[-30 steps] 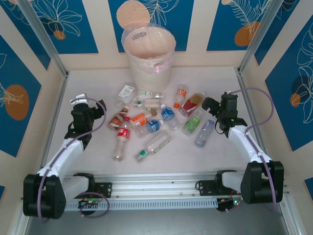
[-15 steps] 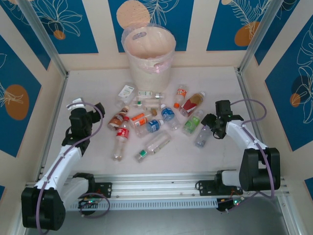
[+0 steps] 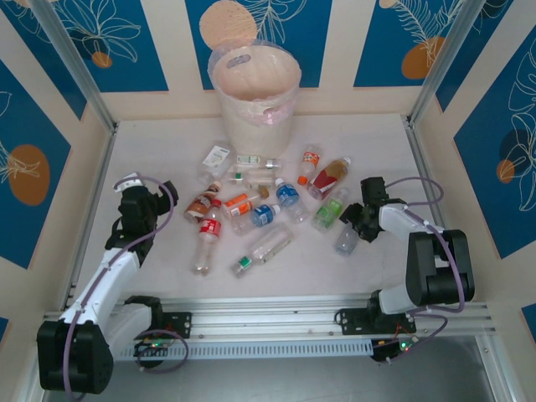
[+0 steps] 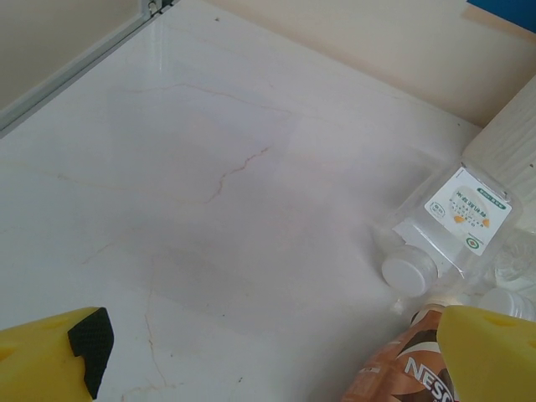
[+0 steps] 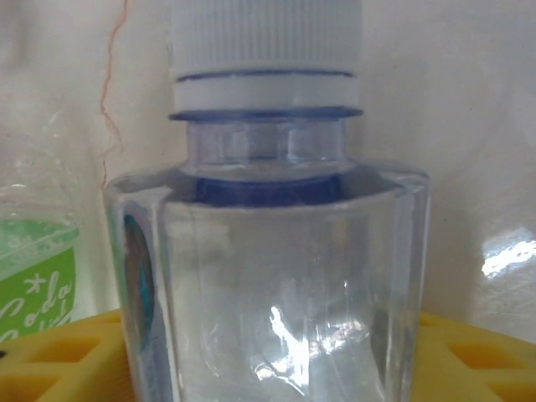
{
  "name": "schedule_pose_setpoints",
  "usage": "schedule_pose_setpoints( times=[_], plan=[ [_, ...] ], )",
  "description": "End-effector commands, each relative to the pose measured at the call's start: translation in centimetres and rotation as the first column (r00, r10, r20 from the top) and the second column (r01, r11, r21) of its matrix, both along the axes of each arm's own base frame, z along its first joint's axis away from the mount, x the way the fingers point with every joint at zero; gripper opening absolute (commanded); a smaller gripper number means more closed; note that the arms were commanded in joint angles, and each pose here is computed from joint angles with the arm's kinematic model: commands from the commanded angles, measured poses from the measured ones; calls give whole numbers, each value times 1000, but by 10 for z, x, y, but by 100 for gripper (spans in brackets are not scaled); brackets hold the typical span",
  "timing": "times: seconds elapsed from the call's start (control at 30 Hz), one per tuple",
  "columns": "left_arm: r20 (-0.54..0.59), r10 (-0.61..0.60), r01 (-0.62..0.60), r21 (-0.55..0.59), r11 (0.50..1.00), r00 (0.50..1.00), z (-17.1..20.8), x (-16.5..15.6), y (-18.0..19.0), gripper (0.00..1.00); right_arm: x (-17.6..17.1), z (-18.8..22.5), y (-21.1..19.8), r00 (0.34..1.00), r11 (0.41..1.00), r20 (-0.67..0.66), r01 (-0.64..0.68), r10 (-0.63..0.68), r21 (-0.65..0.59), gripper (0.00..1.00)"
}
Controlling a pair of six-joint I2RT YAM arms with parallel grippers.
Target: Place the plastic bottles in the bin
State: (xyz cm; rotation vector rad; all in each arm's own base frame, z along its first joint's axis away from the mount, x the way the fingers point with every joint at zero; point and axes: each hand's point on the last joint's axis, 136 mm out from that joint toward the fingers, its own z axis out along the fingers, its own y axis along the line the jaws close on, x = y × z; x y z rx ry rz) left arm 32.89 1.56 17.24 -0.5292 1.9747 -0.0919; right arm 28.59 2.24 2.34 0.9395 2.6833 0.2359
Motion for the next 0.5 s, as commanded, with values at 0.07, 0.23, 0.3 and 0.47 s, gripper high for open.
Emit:
schedule_pose_setpoints(
  times=[0.07,0.23,0.3,0.47],
  plan=[
    [0,-1,1,-50,999,1000,8,4,-2,100,0,9,-9,997,997,59,51,-47,-56,56],
    [-17,-17,15,-72,997,1000,7,7,-7,100,4,36,-15,982,988,185,58,-31,-141,48],
    [-18,-31,30,-87,996,999,9,9,-10,100,5,51,-15,971,982,237,58,-14,-182,47],
    [-20,-62,59,-153,987,998,9,14,-20,100,14,104,-5,915,985,403,75,-6,-155,44]
  ],
)
